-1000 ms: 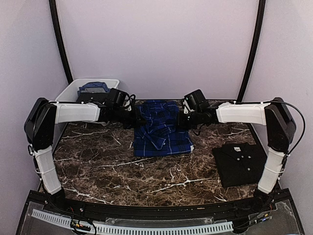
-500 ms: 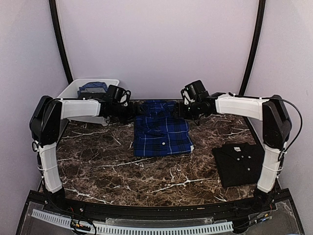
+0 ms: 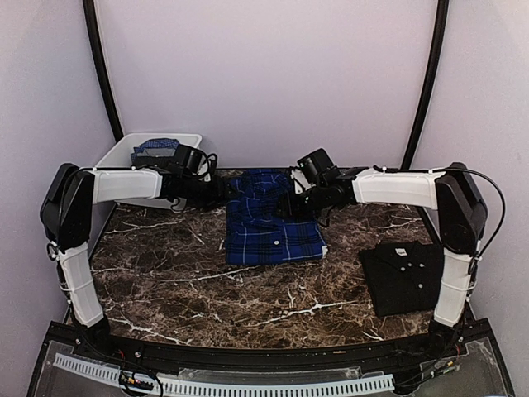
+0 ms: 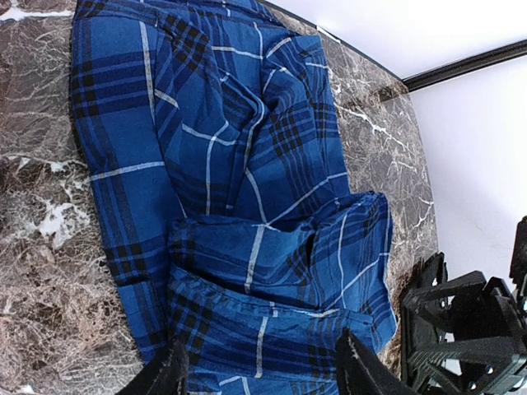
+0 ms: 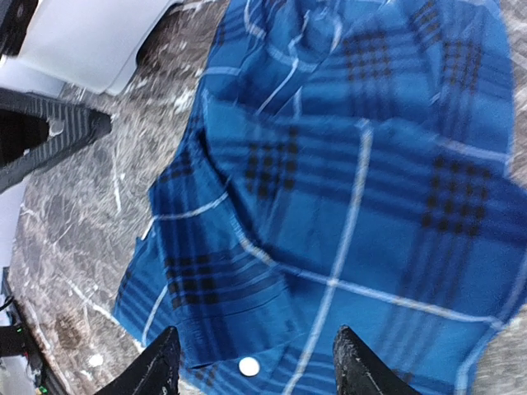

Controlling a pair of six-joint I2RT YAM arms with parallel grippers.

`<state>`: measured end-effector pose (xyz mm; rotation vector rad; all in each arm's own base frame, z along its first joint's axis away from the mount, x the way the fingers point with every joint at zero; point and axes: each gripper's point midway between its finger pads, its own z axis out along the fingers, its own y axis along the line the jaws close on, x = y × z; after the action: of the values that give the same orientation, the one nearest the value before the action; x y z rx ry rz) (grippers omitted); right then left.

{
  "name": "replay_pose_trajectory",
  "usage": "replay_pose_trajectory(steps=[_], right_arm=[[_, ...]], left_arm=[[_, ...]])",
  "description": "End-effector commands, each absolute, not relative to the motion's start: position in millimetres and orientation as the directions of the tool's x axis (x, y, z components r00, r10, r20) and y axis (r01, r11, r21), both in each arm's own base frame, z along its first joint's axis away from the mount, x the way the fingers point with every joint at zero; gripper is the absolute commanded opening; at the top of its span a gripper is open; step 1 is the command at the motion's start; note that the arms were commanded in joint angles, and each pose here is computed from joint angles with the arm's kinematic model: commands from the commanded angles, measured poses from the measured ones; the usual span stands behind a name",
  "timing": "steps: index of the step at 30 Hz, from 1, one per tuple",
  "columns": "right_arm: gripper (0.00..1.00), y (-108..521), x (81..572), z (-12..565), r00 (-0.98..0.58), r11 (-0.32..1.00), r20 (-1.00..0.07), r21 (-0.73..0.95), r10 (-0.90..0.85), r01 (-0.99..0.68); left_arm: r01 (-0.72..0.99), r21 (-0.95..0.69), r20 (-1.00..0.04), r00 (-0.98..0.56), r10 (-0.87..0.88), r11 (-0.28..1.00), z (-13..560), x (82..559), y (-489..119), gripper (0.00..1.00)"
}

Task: Fold and stack the long sleeve shirts
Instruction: Smooth out the 2/3-rectangle-folded shirt at the center of the board.

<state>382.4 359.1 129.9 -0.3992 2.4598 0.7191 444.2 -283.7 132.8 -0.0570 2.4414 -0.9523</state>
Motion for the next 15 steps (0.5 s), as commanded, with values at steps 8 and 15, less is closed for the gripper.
replay_pose_trajectory(steps=[8,15], right_arm=[[0.57,389.0,360.3,94.3,-0.899,0.737,-0.431,0.583,-0.075,-0.342],[0.50,394.9,366.0,87.2,-0.910,0.735,-0.411,0.602,-0.049,-0.312]], left_arm=[[0.154,-0.637,-0.409,-0.898,-0.161,0.755,111.5,430.9,-287.7,0.58],[0.160,-0.642,-0.406,-0.901,-0.156,0.750,112.5,430.0,-289.2,0.58]])
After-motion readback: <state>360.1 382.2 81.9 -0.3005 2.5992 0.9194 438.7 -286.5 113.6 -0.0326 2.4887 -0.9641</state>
